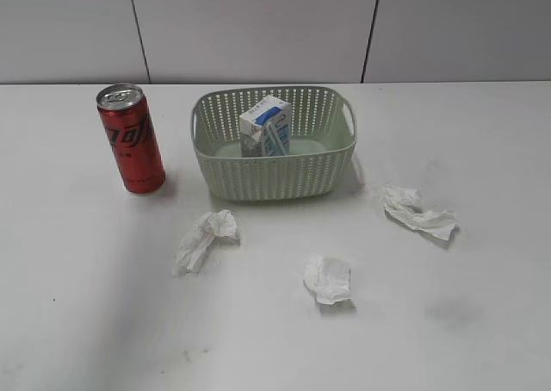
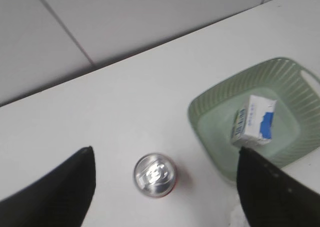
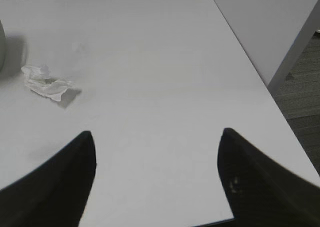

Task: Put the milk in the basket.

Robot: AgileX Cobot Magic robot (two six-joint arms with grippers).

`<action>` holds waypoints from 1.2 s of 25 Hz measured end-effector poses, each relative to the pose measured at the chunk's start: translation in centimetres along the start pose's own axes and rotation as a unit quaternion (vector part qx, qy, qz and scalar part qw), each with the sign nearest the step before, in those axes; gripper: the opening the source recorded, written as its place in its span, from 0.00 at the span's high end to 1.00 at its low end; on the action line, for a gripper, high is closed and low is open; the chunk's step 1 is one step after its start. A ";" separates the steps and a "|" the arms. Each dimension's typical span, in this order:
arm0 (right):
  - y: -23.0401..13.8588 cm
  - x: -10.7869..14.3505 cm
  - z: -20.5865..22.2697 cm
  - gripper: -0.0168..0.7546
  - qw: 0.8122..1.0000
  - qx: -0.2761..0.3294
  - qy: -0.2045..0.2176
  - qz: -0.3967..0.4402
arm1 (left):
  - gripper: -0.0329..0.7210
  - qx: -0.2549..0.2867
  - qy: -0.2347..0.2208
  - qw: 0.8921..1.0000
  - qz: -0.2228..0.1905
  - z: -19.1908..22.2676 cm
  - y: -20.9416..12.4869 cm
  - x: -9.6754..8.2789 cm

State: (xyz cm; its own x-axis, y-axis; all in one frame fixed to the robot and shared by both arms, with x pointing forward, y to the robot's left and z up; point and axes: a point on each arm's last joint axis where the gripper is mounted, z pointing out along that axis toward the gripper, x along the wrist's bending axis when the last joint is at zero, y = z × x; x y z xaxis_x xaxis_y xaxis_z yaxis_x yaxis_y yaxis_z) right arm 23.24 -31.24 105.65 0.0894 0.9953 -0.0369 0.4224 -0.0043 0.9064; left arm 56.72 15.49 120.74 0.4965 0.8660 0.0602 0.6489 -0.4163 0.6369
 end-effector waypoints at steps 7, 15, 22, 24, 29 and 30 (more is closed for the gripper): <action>0.0 0.0 0.0 0.22 1.000 0.000 0.000 0.000 | 0.09 0.091 0.057 0.990 -0.090 -2.6 -9.9 4.9; 0.0 0.0 0.0 0.22 1.000 0.000 0.000 0.000 | 0.09 0.089 0.082 0.981 -0.154 -5.4 -21.9 3.0; 0.0 0.0 0.0 0.22 1.000 0.000 0.000 0.000 | 0.12 0.001 0.099 0.983 -0.153 -8.3 -29.6 -1.1; 0.0 0.0 0.0 0.22 1.000 0.000 0.000 0.000 | 0.12 -0.026 0.106 0.983 -0.149 -9.2 -31.2 -2.0; 0.0 0.0 0.0 0.22 1.000 0.000 0.000 0.000 | 0.13 -0.096 0.122 0.978 -0.138 -11.0 -34.0 -3.7; 0.0 0.0 0.0 0.22 1.000 0.000 0.000 0.000 | 0.13 -0.102 0.123 0.978 -0.137 -11.1 -34.3 -3.8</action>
State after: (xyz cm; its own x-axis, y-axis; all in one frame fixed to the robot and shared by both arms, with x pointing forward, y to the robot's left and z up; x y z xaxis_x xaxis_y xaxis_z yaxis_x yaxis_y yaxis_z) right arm 23.24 -31.24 105.65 0.0894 0.9953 -0.0369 0.4224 -0.0043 0.9064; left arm 26.17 29.54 107.20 0.1496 0.9882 0.0330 0.5972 -0.1169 0.7936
